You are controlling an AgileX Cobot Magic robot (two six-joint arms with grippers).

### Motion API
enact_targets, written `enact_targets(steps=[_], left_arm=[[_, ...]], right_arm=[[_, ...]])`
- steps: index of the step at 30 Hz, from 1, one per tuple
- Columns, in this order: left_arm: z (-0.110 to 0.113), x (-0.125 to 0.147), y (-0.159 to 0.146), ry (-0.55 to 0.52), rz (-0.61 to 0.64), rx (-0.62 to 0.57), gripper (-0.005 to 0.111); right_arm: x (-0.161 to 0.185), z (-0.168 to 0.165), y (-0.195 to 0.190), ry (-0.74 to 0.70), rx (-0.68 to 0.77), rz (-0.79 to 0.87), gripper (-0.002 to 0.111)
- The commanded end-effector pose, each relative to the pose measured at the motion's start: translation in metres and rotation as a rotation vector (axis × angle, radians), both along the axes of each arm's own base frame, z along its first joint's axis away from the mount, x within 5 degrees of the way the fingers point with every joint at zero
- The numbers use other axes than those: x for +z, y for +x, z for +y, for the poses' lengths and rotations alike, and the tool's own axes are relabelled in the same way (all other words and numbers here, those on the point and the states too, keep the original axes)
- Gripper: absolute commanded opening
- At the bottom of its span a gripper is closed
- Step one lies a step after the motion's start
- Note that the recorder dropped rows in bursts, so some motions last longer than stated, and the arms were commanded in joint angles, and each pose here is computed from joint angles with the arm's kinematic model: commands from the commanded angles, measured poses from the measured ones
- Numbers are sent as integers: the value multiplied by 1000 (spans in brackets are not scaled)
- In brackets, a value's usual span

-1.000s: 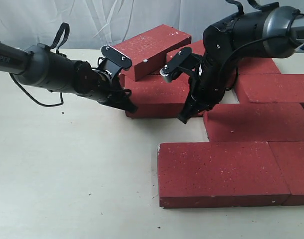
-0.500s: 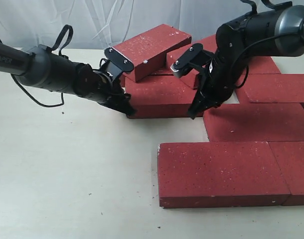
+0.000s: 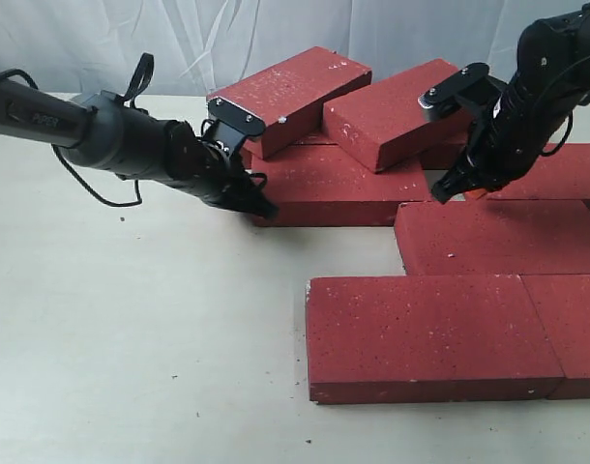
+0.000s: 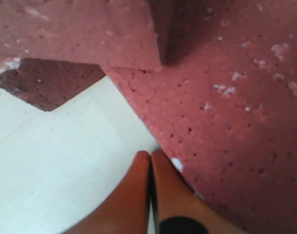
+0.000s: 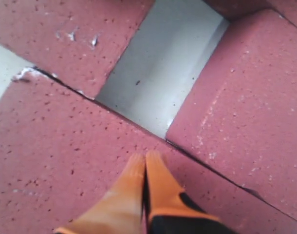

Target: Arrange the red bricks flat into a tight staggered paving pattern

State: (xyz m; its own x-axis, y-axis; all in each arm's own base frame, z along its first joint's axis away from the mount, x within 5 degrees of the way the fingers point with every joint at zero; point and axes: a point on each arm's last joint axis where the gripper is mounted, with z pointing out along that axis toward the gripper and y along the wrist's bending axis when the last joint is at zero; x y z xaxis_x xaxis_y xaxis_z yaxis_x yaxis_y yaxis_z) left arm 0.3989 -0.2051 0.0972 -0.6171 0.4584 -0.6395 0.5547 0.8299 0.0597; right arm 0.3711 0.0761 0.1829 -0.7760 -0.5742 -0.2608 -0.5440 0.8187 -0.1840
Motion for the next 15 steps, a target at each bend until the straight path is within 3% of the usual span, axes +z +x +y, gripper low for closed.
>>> enact_targets(steps=[1,7,15], left_arm=[[-7,6,2,-27,-1,4,0],[-24,6,-6,-42,26,-22,0],[-29,-12,-9,-36,54,-17,0]], right_arm=[[3,-3,1,19,-10,-31,-1],[6,-4,-1,9,-7,-27,-1],[23,-4,-6,39,-21,-100,-1]])
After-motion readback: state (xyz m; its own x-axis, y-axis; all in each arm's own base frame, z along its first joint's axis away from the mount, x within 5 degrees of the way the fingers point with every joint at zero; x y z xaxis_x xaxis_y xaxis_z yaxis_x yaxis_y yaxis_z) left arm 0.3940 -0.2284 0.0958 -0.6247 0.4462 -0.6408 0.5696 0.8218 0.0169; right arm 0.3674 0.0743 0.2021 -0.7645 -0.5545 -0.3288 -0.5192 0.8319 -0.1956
